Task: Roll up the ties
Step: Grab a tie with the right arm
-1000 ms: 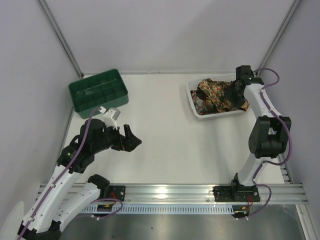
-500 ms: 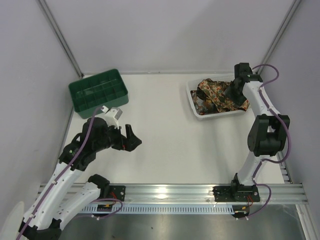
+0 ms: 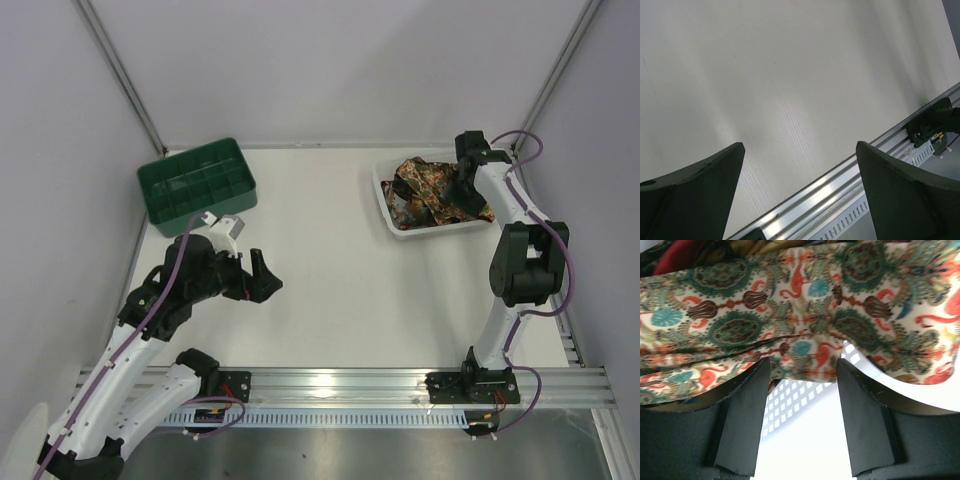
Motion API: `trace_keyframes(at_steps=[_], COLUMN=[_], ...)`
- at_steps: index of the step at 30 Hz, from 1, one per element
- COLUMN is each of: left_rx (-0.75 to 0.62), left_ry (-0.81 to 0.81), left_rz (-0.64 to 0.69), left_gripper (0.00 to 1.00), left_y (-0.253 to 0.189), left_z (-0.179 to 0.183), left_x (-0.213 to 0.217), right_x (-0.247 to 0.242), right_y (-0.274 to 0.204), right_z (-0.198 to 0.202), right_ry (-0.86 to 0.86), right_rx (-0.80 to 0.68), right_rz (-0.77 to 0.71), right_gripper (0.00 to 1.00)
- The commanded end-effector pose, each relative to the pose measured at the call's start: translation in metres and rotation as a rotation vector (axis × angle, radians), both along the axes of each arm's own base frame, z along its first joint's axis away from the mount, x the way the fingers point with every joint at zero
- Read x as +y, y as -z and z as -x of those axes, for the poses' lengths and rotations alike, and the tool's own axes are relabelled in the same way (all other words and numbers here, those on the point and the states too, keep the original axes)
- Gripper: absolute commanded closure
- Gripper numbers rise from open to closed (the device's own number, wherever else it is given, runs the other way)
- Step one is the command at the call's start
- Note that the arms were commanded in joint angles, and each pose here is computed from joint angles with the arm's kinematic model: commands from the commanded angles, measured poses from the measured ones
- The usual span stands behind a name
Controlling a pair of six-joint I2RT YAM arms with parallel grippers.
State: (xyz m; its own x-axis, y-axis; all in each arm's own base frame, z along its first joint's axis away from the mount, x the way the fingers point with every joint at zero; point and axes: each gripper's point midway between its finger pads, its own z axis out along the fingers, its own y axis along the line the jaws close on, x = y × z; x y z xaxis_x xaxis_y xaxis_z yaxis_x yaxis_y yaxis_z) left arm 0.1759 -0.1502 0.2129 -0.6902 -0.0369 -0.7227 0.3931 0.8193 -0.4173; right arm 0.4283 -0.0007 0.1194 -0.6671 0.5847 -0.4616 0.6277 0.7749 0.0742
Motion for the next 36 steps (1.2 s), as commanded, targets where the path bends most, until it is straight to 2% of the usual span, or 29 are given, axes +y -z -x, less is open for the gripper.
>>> trace_keyframes(at_steps=[1, 14, 17, 25, 28, 31, 34, 35, 36], left_rx=[-0.046, -0.041, -0.035, -0.035, -0.033, -0.036, -0.037, -0.044, -0.043], left_ry=[0.014, 0.009, 0.005, 0.003, 0.001, 0.003, 0.0, -0.001, -0.001], left_rz=[0.011, 0.012, 0.008, 0.006, 0.003, 0.004, 0.0, 0.0, 0.002], left_gripper=[0.0, 0.0, 0.0, 0.0, 0.0, 0.0, 0.0, 0.0, 0.0], left_y=[-0.016, -0.012, -0.009, -0.008, -0.006, -0.009, -0.011, -0.013, -0.014], left_z=[-0.003, -0.002, -0.001, -0.002, -0.002, -0.002, -0.002, -0.003, -0.003], left_x=[-0.001, 0.001, 0.003, 0.003, 0.004, 0.003, 0.004, 0.004, 0.004], right_x=[-0.011, 0.006, 0.003, -0.01, -0.017, -0.019, -0.012, -0.008, -0.006], right_y=[-0.027, -0.009, -0.005, -0.001, -0.002, -0.004, -0.009, -0.009, -0.011], right_z=[-0.001, 0.0, 0.004, 0.012, 0.01, 0.005, -0.001, -0.003, -0.004], right_ry=[-0.024, -0.113, -0.098, -0.056, -0.037, -0.03, -0.045, -0.054, -0.057], right_rx=[-0.041, 0.013, 0.039, 0.073, 0.068, 0.044, 0.009, 0.003, -0.006], right_rz=[0.085, 0.081, 0.09, 0.137, 0.141, 0.114, 0.069, 0.052, 0.037], right_gripper=[0.39, 0.4, 0.48, 0.49, 0.51, 0.67, 0.76, 0.9, 0.98])
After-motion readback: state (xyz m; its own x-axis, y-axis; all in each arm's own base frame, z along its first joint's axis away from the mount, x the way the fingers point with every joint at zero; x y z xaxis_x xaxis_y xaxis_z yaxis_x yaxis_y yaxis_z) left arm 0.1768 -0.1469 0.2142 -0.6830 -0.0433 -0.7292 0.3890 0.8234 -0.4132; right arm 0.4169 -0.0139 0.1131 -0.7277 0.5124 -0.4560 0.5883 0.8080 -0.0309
